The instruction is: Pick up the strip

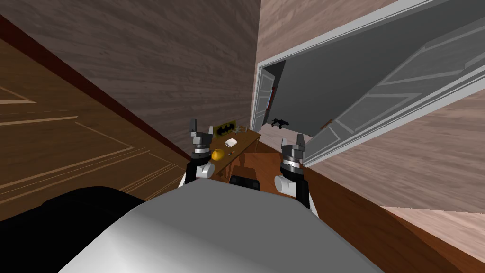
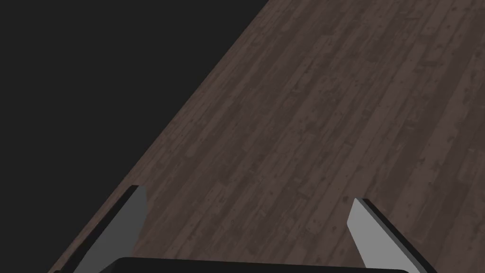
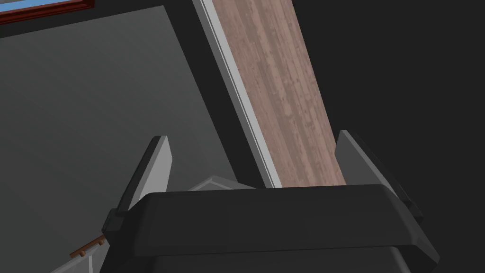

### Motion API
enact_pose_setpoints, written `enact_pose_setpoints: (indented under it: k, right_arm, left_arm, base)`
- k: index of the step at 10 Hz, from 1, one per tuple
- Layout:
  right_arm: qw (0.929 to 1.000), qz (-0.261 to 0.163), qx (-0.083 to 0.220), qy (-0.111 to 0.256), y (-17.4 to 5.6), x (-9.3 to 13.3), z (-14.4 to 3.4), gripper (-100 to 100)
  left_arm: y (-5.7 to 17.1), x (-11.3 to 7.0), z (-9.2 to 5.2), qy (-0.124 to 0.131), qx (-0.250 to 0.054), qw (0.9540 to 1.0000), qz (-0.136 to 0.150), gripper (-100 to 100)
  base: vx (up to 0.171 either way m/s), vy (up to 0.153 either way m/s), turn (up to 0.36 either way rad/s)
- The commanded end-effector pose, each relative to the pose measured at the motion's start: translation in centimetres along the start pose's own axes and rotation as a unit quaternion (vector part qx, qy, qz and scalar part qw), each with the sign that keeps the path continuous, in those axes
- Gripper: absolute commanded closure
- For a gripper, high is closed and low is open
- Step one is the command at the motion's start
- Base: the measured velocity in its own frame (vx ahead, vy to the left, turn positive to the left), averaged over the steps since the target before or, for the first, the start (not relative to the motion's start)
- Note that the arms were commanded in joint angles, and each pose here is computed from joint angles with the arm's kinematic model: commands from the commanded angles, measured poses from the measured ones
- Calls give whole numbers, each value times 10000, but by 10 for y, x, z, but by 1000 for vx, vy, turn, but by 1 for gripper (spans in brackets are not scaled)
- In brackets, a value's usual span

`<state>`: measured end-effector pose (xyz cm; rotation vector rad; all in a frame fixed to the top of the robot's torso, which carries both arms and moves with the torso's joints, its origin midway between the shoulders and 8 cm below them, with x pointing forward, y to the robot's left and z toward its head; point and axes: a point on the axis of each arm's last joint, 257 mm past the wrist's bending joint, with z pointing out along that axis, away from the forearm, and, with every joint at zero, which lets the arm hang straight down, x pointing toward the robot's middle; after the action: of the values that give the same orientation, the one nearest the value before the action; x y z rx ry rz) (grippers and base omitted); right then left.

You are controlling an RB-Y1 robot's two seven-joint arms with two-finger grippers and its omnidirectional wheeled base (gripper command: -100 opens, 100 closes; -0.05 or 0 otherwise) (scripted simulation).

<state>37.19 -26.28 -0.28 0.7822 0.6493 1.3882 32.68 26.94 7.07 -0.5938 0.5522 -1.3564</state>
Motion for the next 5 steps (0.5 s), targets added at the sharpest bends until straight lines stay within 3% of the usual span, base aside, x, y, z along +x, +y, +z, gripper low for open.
enact_pose_setpoints:
  k: [1, 5]
  right_arm:
    - [10000, 0, 0, 0, 0, 0, 0, 0]
    - [10000, 0, 0, 0, 0, 0, 0, 0]
  left_arm:
    - [14, -1, -5, 136, -231, 9996, 33, -100]
    - [61, -20, -25, 229, -1033, 9943, 109, -100]
  base:
    - [28, -24, -68]
    - [61, -52, -83]
